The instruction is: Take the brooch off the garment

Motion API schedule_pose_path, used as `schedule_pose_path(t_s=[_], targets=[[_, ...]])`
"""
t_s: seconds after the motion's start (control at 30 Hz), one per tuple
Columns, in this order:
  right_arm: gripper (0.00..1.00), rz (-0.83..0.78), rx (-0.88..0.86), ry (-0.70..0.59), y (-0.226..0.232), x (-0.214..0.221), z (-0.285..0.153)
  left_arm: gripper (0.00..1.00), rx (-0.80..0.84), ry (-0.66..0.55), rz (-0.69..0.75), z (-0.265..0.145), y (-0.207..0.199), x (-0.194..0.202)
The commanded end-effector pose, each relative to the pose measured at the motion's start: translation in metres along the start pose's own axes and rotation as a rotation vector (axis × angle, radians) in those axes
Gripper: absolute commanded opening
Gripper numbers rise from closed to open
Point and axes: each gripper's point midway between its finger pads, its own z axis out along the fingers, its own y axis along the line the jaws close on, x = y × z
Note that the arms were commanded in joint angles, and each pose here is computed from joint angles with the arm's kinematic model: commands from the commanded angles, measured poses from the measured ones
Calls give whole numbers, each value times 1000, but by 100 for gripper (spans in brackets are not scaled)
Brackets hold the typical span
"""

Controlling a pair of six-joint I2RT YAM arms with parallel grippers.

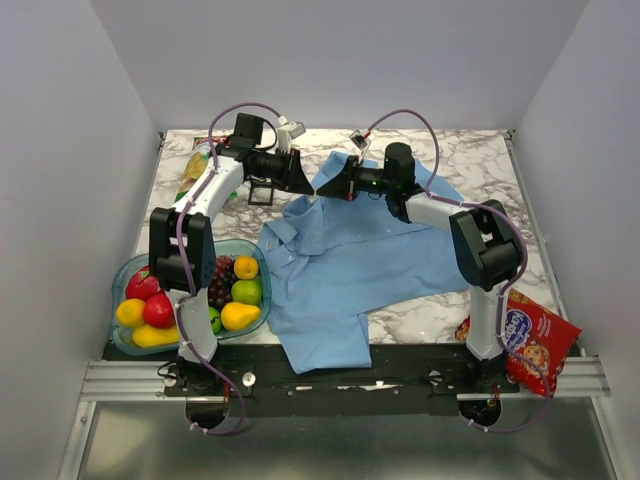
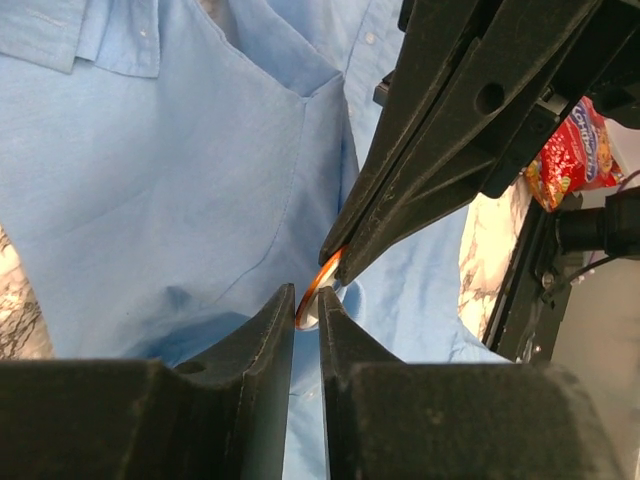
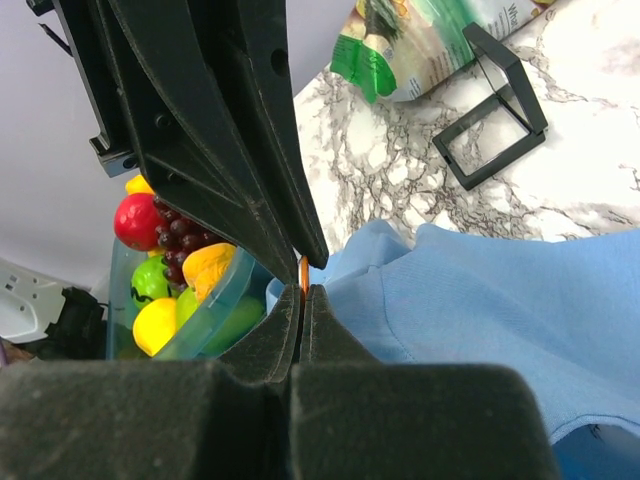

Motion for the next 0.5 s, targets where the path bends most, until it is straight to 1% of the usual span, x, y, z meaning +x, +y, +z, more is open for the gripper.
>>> schedule_pose_path(t_s=[0.0,0.3,0.37,0.4,0.47], targets=[[2,-35,-58,23,23,-4,-2,22,85,5,12,5,-8,-3],[3,-23,-79,49,22,-1,0,18,158,10,-2,8,-16,-2],[3,-20,-88,56,22,-1,1,20,162,12,-6,8,-16,-1],[3,-20,-92,58,22,-1,0,23,156,13,-5,9,-14,-1],[3,-19,-112,70,25,0,1,24,151,13,2,9,-13,-1]])
